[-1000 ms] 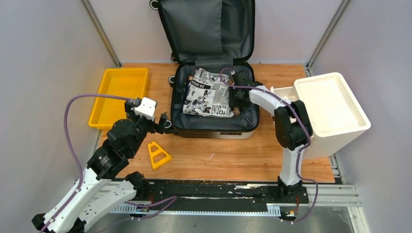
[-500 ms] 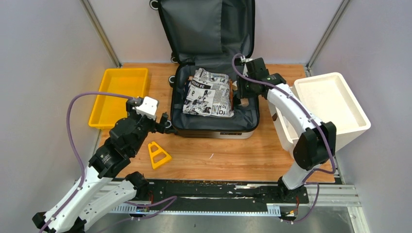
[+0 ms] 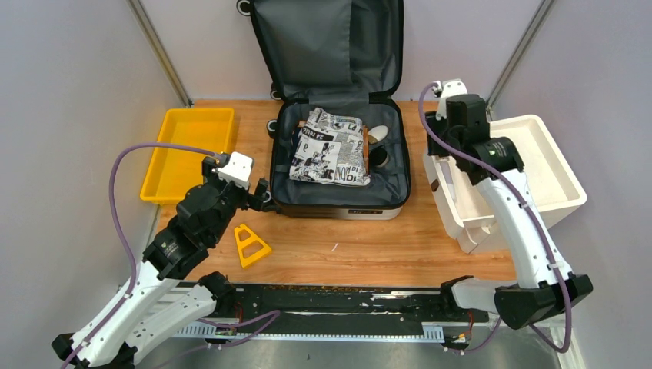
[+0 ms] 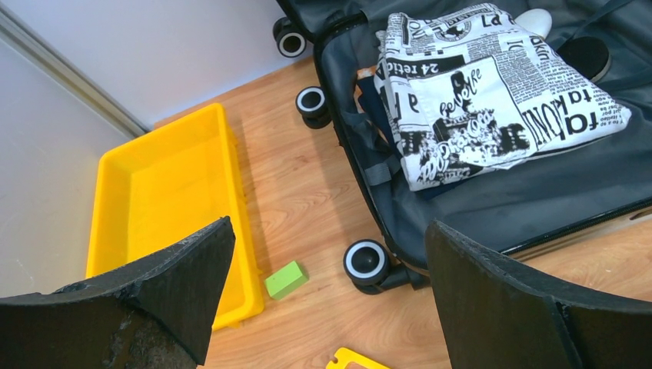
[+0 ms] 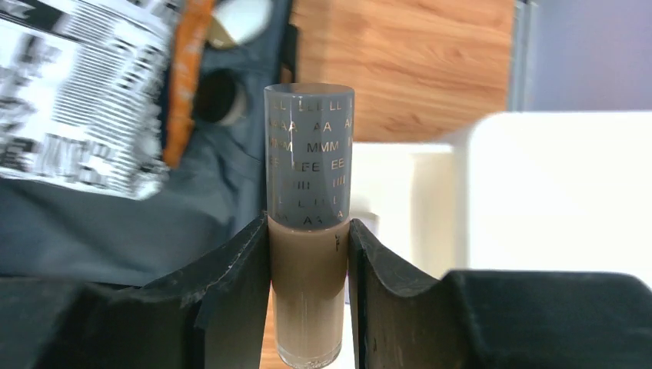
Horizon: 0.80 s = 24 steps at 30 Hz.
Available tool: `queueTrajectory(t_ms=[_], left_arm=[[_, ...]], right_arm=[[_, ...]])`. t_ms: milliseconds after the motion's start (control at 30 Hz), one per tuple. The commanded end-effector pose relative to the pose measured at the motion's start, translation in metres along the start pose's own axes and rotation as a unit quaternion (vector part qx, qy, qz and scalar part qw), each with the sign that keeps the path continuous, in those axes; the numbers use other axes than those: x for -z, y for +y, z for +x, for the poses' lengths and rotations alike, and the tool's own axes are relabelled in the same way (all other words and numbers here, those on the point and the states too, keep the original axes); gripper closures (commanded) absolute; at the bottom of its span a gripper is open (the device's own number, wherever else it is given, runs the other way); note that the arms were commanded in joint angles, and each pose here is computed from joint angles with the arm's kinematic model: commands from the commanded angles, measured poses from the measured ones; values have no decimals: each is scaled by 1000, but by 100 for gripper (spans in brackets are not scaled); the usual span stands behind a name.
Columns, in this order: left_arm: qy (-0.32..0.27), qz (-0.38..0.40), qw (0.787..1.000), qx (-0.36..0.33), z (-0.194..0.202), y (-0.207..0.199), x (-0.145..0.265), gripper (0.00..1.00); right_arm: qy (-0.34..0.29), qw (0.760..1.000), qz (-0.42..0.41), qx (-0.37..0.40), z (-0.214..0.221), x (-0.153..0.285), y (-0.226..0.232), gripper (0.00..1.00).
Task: Open, take out, and arrange the luggage
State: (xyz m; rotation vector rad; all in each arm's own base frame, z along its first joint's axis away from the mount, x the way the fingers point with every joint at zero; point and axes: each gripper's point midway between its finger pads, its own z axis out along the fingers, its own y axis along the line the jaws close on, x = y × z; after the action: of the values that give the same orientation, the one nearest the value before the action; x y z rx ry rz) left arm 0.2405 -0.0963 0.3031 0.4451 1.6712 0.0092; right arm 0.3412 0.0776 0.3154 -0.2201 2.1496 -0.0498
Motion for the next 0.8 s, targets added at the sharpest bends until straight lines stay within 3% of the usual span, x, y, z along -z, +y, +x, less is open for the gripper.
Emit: queueTrajectory(t_ms=[0, 233, 400, 767], left_arm=[[-17, -1, 1000, 1, -9, 1, -1, 0], [-15, 2, 1000, 0, -8, -1, -2, 0], [-18, 3, 1000, 1, -9, -1, -2, 0], [-12, -4, 1000, -2, -6, 1, -3, 0]], right_arm=[[40, 996, 69, 42, 33, 6, -46, 77], [74, 989, 114, 66, 66, 9, -82, 76], [88, 987, 116, 66, 77, 5, -84, 67], [91, 989, 98, 62, 84, 1, -78, 62]])
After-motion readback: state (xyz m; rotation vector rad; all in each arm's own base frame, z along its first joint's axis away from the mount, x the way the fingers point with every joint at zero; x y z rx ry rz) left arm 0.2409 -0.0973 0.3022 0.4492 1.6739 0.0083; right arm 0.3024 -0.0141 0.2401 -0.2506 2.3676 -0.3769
